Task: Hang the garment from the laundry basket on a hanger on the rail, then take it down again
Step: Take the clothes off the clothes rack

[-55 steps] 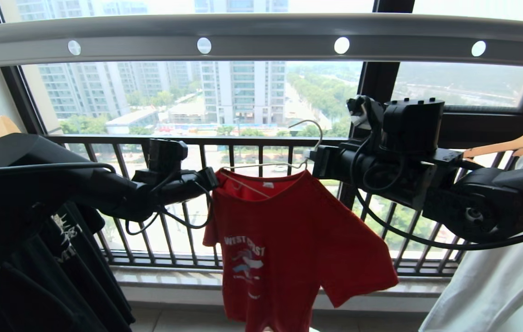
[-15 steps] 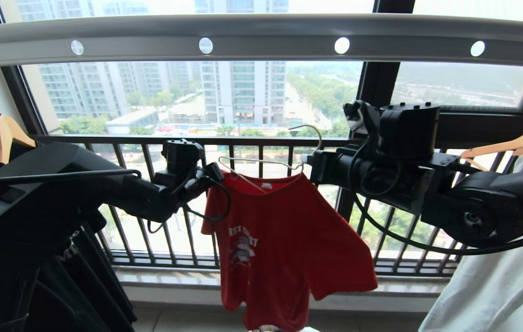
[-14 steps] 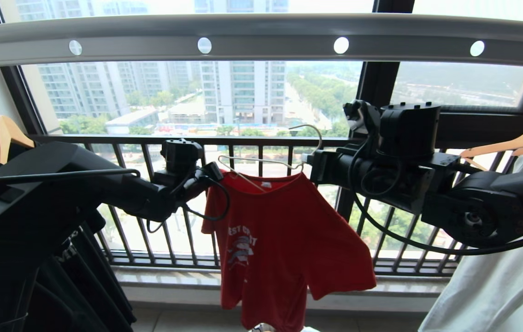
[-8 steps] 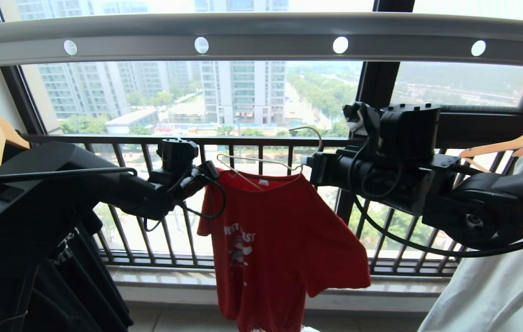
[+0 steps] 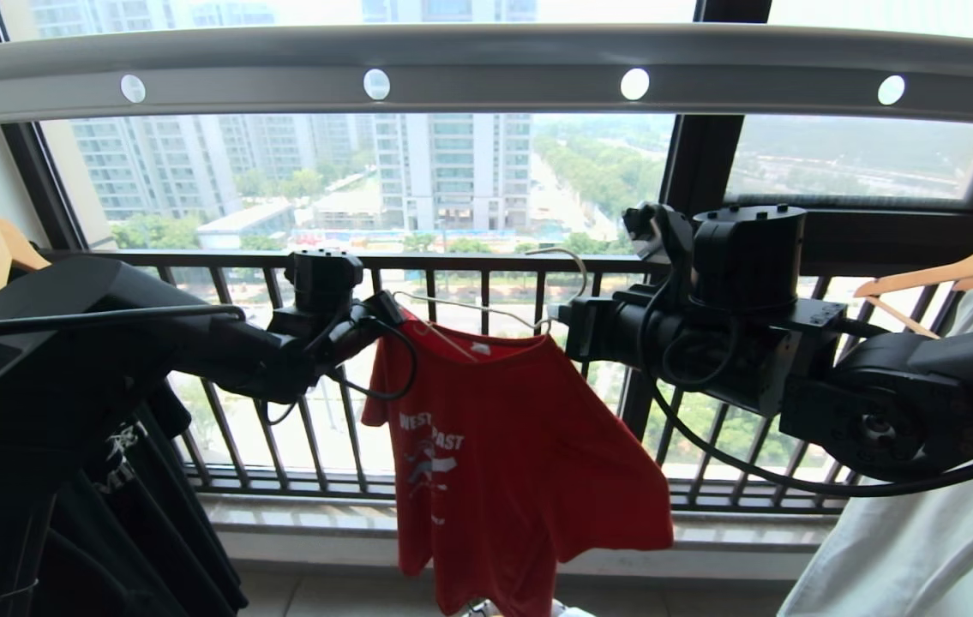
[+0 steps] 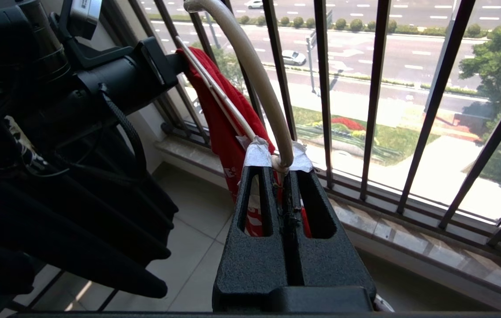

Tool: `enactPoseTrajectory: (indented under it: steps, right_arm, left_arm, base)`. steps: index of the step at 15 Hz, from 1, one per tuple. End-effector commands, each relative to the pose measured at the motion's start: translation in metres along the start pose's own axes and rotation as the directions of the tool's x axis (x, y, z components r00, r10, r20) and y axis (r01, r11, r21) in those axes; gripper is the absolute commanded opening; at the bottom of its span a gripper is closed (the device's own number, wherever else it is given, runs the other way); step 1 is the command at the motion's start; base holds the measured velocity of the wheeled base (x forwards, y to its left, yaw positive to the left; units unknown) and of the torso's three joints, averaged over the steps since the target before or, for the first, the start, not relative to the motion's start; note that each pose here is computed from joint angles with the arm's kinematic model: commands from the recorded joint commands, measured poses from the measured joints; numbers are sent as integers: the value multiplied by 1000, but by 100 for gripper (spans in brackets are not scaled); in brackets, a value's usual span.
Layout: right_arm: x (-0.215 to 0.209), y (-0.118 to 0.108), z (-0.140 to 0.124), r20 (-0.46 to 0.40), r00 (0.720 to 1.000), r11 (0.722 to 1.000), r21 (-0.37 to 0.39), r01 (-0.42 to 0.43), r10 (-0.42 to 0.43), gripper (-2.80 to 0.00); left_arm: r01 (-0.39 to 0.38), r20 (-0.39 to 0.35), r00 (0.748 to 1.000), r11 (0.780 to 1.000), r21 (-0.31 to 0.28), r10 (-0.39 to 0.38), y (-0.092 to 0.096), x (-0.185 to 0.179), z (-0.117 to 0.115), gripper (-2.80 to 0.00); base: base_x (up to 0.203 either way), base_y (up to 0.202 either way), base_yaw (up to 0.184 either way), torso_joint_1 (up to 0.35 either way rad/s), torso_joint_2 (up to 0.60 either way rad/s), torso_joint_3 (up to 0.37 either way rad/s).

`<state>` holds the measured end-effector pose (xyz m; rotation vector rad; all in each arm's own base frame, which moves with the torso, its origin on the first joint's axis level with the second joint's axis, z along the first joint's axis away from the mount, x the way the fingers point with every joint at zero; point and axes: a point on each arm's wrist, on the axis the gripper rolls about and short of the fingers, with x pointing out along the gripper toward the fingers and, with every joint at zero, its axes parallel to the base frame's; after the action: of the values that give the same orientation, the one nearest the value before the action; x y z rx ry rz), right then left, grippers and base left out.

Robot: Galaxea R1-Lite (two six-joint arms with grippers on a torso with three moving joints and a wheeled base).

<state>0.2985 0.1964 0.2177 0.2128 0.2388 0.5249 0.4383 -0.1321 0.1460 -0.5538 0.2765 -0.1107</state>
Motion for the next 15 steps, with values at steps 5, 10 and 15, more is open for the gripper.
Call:
enactPoseTrajectory:
  steps: [5, 10, 15]
  right_arm:
    - [1, 3, -3, -7, 1000, 1000, -2, -9, 9, -280]
    - [-1, 3, 0, 4, 1000, 1000, -1, -7, 7, -280]
    - [-7, 2, 8, 27, 1000, 1000, 2, -4, 4, -280]
  left_arm:
    - [9, 2, 1000, 1000, -3, -9, -2, -6, 4, -280]
    - [-22, -2, 1000, 1000, -7, 22, 13, 4, 1, -280]
    - [-23, -3, 1000, 1000, -7, 23, 16, 4, 3, -280]
  base:
    - [0, 0, 0, 0, 0, 0]
    - [0, 0, 0, 0, 0, 0]
    - [0, 0, 0, 0, 0, 0]
